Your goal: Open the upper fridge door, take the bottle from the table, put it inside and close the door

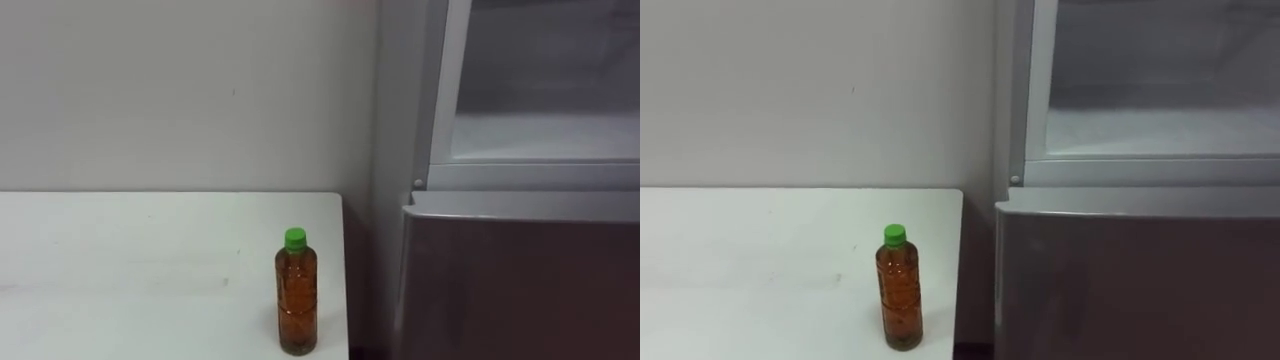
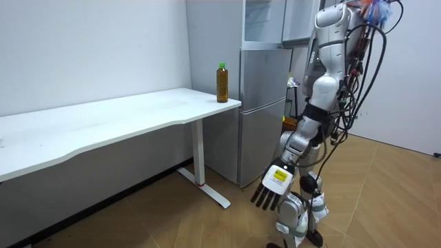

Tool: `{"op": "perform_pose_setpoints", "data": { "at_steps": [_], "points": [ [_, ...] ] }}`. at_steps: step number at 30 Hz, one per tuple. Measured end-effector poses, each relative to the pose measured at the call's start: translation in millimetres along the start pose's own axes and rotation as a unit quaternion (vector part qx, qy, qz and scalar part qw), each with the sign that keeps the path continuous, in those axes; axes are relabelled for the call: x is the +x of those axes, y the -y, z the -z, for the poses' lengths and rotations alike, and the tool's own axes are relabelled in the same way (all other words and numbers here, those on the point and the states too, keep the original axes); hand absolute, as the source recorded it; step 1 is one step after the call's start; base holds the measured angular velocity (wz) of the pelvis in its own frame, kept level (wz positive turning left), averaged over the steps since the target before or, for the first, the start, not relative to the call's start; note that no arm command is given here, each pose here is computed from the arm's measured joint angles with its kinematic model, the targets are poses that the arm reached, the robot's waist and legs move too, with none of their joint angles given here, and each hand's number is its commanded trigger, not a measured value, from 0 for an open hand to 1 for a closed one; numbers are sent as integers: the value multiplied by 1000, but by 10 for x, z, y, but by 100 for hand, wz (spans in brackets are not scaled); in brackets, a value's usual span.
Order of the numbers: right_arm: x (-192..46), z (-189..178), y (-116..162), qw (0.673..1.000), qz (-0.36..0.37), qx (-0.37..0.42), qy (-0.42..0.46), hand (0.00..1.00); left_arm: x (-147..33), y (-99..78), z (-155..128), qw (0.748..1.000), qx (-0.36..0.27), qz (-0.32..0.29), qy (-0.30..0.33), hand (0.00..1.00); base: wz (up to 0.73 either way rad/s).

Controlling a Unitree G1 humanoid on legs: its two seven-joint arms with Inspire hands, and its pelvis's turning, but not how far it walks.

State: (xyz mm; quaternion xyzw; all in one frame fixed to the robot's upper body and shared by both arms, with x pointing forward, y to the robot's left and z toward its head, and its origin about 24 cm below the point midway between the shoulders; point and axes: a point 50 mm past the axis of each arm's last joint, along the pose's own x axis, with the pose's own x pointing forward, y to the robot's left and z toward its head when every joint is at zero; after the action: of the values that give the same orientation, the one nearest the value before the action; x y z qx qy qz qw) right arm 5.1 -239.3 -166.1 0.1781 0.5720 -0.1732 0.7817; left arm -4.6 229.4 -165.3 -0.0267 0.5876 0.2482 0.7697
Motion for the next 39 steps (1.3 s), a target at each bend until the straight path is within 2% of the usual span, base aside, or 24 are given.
{"op": "perform_pose_setpoints", "data": {
  "at_steps": [11, 16, 19, 23, 27, 34, 39],
  "points": [
    [32, -102, -90, 999, -20, -26, 11, 0, 59, 23, -155, 997, 46, 60, -3, 0, -10],
    [61, -242, -238, 996, -50, -71, 30, 0, 63, 28, -172, 997, 44, 68, -2, 0, -11],
    [82, -439, -422, 987, -80, -128, 58, 0, 67, 42, -193, 996, 43, 75, 0, 0, -12],
    [33, -735, -706, 965, -122, -192, 127, 0, 67, 59, -211, 995, 45, 85, 4, 0, 1],
    [-115, -1049, -957, 941, -161, -208, 212, 0, 66, 70, -220, 994, 47, 95, 6, 0, 5],
    [-270, -1248, -1238, 908, -209, -248, 265, 0, 64, 76, -227, 994, 47, 98, 10, 0, 3],
    [-493, -1456, -1446, 874, -247, -260, 327, 0, 67, 55, -249, 994, 46, 99, 14, 0, 2]
  ]
}}
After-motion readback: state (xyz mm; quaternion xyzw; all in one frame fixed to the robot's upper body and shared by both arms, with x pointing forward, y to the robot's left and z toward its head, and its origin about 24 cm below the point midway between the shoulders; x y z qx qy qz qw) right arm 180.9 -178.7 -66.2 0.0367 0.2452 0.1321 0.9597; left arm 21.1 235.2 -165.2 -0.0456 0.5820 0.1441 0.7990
